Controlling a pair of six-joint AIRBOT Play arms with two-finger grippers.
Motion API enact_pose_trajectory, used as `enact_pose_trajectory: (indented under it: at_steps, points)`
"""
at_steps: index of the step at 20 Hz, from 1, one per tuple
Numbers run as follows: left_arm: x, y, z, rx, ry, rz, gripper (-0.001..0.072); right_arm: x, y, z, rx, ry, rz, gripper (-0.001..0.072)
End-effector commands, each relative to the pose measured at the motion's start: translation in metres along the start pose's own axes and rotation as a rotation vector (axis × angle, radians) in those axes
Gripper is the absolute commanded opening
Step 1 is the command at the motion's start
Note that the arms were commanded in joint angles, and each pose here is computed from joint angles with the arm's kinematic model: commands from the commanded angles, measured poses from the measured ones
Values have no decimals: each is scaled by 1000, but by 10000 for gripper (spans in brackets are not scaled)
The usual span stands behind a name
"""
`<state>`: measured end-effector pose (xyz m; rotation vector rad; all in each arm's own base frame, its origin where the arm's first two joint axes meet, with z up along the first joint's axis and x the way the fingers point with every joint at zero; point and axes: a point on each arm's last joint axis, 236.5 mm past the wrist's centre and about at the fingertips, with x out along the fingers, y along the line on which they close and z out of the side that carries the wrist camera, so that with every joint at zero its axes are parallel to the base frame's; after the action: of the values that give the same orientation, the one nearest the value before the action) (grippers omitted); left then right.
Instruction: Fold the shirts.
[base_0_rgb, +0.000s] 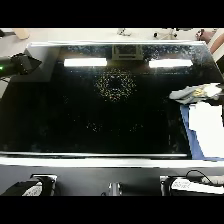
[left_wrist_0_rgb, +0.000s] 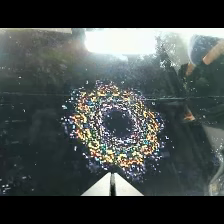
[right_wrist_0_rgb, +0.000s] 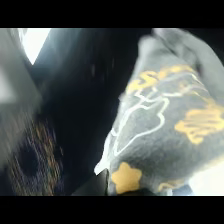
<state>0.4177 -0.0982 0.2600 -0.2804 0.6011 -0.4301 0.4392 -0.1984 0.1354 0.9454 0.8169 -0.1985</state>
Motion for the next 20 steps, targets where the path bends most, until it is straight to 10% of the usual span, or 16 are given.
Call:
enact_pose_trajectory:
  at_steps: [1, 5, 13, 20]
  points:
    - [1, -3, -1, 4, 4, -7, 26, -34, -3, 39, 75, -160, 59, 16]
    - [2, -6, -1, 15, 4, -12, 26, -68, -22, -10, 154, 8, -10, 16]
    - [2, -4, 6, 52, -26, -4, 26, -118, -157, -119, 186, 425, -643, 16]
    - [2, -4, 6, 72, -25, -5, 26, -75, -229, -167, 224, 510, -744, 22]
